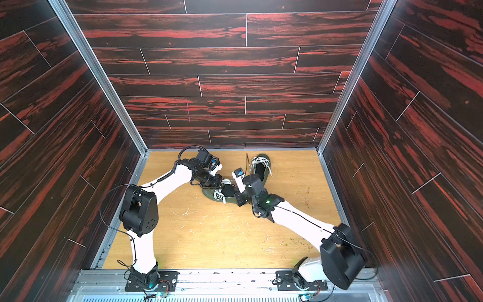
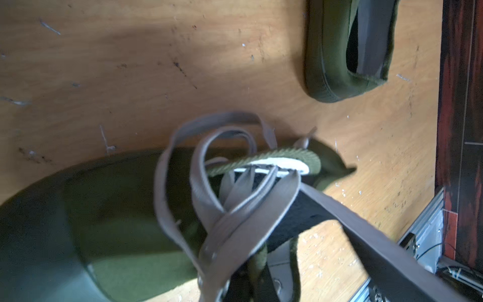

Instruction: Insert the insole into the shoe

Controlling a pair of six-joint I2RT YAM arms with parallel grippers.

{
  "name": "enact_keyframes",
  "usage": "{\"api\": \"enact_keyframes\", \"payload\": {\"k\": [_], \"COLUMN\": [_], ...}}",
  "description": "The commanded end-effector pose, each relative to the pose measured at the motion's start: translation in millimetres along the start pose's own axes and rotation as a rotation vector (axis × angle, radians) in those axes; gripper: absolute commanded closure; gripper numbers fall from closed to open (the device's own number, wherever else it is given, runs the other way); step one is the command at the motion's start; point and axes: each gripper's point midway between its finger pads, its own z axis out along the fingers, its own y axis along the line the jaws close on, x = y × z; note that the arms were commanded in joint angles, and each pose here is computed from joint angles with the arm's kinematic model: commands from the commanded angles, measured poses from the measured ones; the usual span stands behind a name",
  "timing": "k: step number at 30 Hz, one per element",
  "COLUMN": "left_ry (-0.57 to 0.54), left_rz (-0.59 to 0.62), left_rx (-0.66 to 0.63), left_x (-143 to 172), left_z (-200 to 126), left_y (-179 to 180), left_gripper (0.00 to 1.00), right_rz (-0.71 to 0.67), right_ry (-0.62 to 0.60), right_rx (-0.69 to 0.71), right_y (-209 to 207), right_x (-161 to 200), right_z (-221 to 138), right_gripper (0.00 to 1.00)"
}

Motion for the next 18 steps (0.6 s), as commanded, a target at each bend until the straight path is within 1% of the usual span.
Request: {"api": "enact_keyframes", "payload": {"k": [1, 6, 9, 12, 15, 18], "left_ry": [0.006, 0.014, 0.023, 0.026, 0.033, 0.032], "left_rz": [0.061, 0.105, 0.116, 0.118, 0.136, 0.163], "left_rx": [0.059, 0.096, 0.088, 0.093, 0.119, 0.140], "left_x": [-1.0, 2.6, 5.2, 5.5, 7.5, 8.3], "left_z": [-10.8, -16.0, -16.2, -16.7, -16.5, -18.3], "left_y": [-20.3, -27.9, -26.1, -25.1, -28.4, -32.8], "left_gripper": [1.00, 1.00, 1.00, 1.00, 1.00, 1.00], "right_rz": [-0.001, -0.092, -0.083, -0.020, 0.116, 0.192], "right_ry": [0.043, 0.127, 0.108, 0.071, 0.099, 0.156], "right_rx": [-0.028, -0.024, -0.048, -0.063, -0.088, -0.094], "right_y": [1.1, -5.3, -7.5, -18.9, -40.9, -54.4], "right_x": [6.6, 35.4, 28.1, 13.5, 11.2, 20.0], "right_z": [-5.2, 10.9, 4.7, -5.1, -7.6, 0.0], "right_gripper": [1.00, 1.00, 1.00, 1.00, 0.99, 0.91]}}
